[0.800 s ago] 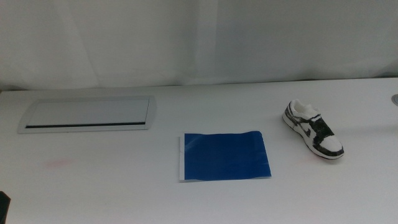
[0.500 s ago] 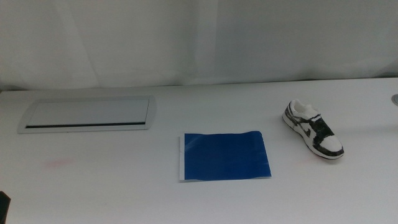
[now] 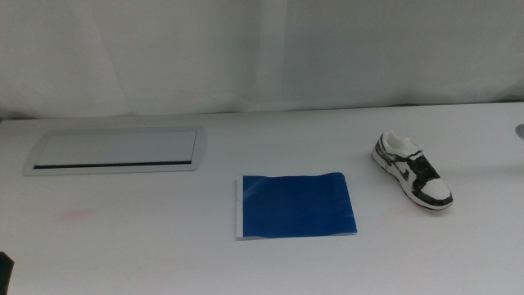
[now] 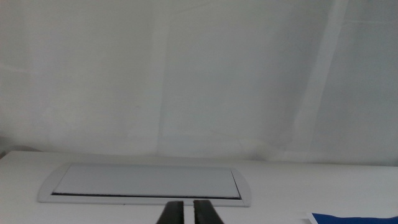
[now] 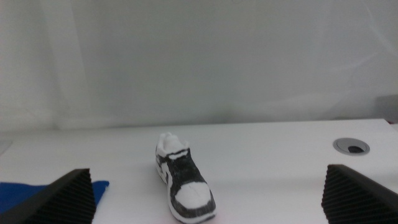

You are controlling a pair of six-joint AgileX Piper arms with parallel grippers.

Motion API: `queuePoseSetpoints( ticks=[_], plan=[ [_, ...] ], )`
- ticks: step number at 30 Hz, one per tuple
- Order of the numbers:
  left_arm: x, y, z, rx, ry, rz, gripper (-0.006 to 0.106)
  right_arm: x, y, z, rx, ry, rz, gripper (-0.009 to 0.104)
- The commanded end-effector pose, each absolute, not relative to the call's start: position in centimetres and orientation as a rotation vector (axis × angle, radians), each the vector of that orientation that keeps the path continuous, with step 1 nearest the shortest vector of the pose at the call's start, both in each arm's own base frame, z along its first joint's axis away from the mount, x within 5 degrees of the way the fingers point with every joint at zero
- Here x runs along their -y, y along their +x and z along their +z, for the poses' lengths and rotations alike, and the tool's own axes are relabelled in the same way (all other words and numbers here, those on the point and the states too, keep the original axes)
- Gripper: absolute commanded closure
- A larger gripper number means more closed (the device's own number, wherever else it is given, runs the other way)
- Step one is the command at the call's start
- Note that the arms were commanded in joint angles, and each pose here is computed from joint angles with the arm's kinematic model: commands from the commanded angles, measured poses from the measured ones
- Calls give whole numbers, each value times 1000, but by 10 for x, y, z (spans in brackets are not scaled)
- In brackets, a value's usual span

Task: Use one arm to grab the shoe from the table and place it on the mat.

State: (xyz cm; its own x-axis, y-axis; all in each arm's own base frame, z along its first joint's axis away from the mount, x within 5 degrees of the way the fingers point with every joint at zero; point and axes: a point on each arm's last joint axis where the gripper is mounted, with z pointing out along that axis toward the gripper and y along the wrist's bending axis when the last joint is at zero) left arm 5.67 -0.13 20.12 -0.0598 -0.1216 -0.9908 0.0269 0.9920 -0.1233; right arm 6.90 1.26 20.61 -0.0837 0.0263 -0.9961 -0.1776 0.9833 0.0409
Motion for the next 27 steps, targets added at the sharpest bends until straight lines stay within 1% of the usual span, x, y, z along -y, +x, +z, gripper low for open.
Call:
queuePoseSetpoints(
  ticks=[1, 7, 12, 17, 20, 24, 27],
  plan=[
    [1, 55, 190, -1624, -80, -126, 103, -13, 69, 207, -1622, -109, 177, -8],
    [1, 55, 190, -1624, -80, -126, 103, -13, 69, 214, -1588, -72, 215, -8],
    [1, 55, 190, -1624, -80, -126, 103, -12, 68, 241, -1563, -57, 223, -8],
    [1, 55, 190, -1624, -80, -126, 103, -11, 71, 278, -1667, -86, 158, -8],
    [1, 55, 190, -1624, -80, -126, 103, -11, 77, 303, -1720, -69, 165, -8],
    [1, 55, 190, -1624, -80, -126, 103, -13, 91, 326, -1847, -63, 148, -8],
    [1, 55, 190, -1624, -80, -126, 103, -16, 111, 340, -1935, -134, 75, -8]
  ],
)
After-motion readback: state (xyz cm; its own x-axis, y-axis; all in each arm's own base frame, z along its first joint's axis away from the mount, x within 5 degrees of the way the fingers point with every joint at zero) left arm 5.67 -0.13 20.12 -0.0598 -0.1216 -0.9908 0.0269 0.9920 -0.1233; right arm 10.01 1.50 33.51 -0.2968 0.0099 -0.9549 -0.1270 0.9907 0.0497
